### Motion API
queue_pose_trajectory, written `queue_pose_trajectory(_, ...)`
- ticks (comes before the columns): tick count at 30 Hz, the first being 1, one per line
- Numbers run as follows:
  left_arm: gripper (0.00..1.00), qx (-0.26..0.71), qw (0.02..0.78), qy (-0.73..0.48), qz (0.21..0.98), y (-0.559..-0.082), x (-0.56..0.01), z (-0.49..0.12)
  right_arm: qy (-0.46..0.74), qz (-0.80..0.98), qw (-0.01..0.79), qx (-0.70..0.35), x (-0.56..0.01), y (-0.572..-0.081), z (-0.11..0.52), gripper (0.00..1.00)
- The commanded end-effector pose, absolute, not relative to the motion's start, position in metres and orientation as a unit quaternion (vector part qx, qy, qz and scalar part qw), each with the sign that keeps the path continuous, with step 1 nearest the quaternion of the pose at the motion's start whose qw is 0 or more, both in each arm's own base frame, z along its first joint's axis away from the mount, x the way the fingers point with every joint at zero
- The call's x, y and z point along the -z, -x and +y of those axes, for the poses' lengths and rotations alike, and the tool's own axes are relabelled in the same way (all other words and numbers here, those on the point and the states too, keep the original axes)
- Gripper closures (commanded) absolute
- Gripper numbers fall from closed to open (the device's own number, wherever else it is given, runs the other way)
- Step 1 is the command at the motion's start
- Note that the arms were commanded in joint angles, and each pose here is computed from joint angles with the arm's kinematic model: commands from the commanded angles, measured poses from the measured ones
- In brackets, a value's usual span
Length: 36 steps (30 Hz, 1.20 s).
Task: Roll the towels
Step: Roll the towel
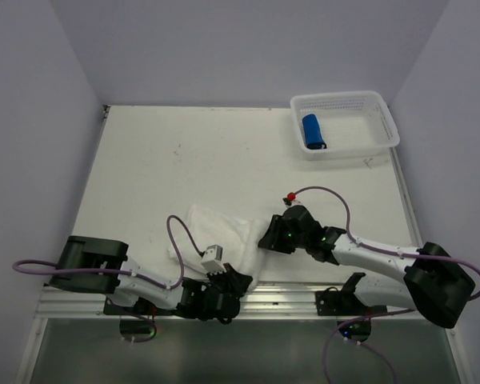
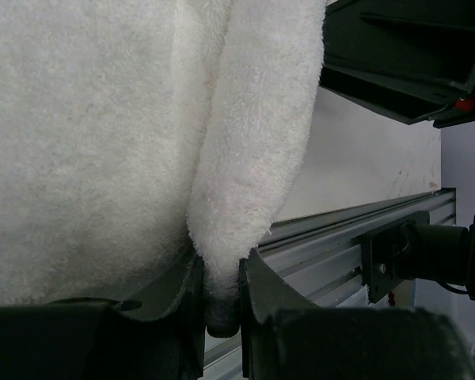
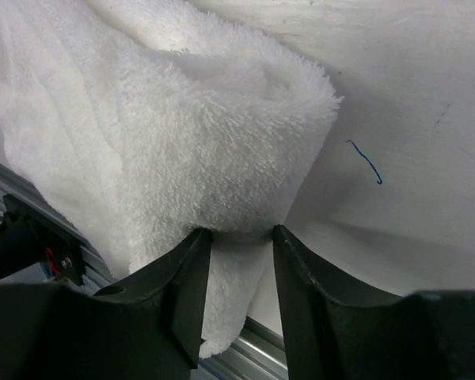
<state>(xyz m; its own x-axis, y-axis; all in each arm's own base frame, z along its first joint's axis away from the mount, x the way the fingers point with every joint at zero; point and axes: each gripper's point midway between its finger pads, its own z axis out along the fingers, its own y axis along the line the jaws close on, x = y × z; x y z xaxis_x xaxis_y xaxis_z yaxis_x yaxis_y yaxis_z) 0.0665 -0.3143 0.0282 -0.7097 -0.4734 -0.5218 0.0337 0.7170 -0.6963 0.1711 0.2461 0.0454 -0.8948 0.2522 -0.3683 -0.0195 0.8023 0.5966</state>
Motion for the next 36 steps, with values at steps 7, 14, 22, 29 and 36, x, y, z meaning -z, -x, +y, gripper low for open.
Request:
queue_pose_trajectory(7,1.00,0.271,0.337,0.062,0.899,-0.051,0.016,-0.275,-0.061,0.901,0.255,-0.346,-0.066,-0.198,0.273,0.72)
queue_pose_trajectory(14,1.00,0.274,0.335,0.063,0.899,-0.050,0.016,-0.275,-0.064,0.907,0.245,-0.336,-0.055,-0.200,0.276,0.96)
queue_pose_trajectory(22,0.64,0.283,0.349,0.047,0.892,-0.053,-0.001,-0.279,-0.046,0.935,0.247,-0.251,-0.060,-0.206,0.258,1.00)
queue_pose_trajectory(29,0.36,0.282,0.366,0.038,0.886,-0.058,-0.016,-0.275,-0.034,0.957,0.227,-0.179,-0.059,-0.208,0.245,1.00)
queue_pose_trajectory(36,0.29,0.276,0.393,0.033,0.876,-0.066,-0.046,-0.272,-0.035,0.963,0.222,-0.152,-0.058,-0.210,0.240,1.00)
